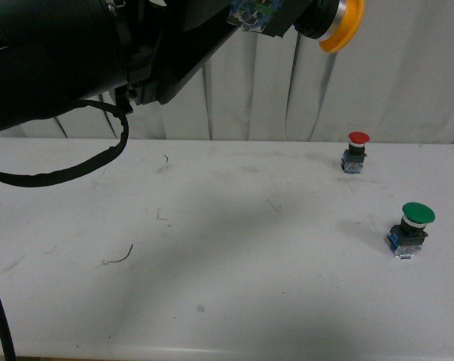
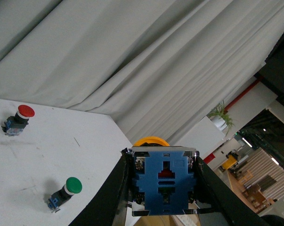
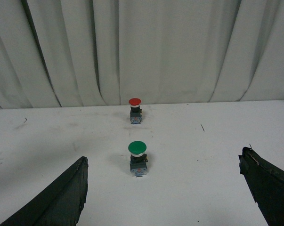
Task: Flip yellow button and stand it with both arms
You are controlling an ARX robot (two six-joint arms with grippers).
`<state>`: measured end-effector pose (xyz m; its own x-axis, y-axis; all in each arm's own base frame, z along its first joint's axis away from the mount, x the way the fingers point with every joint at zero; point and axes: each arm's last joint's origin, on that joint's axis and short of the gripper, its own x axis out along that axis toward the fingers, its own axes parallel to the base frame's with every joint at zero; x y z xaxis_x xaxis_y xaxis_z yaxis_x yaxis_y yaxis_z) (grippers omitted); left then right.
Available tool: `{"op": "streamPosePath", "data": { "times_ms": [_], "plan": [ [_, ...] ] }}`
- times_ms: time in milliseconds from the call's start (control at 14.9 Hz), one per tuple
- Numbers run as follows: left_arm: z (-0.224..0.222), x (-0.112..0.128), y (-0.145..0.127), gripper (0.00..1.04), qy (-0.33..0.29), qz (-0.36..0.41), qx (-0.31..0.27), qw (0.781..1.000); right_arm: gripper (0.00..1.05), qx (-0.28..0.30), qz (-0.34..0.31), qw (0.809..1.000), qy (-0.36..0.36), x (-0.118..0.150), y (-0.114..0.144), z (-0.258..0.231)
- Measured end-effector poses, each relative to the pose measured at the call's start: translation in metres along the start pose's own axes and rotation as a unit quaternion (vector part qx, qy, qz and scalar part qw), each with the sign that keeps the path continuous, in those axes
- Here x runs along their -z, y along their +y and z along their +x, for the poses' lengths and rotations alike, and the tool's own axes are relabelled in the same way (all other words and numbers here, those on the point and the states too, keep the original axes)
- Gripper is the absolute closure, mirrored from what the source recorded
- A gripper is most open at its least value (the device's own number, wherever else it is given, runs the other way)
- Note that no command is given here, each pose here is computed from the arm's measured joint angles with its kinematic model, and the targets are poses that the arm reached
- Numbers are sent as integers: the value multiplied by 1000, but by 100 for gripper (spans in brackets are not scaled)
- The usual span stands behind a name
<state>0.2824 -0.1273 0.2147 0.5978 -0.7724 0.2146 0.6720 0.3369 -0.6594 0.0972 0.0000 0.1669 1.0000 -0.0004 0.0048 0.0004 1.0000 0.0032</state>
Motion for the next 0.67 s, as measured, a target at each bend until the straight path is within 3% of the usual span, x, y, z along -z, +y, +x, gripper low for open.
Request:
{"op": "streamPosePath", "data": {
  "times_ms": [403,537,671],
  "plan": [
    [3,3,0,72,10,-6,-6,1000,6,0,0,1000,0,0,0,0],
    [4,3,1,72,10,-5,-10,1000,6,-83,16,992,-89,-20,-1,10],
    [4,3,1,72,10,-5,-12,1000,6,-123,30,989,-80,-19,4,36]
  ]
}}
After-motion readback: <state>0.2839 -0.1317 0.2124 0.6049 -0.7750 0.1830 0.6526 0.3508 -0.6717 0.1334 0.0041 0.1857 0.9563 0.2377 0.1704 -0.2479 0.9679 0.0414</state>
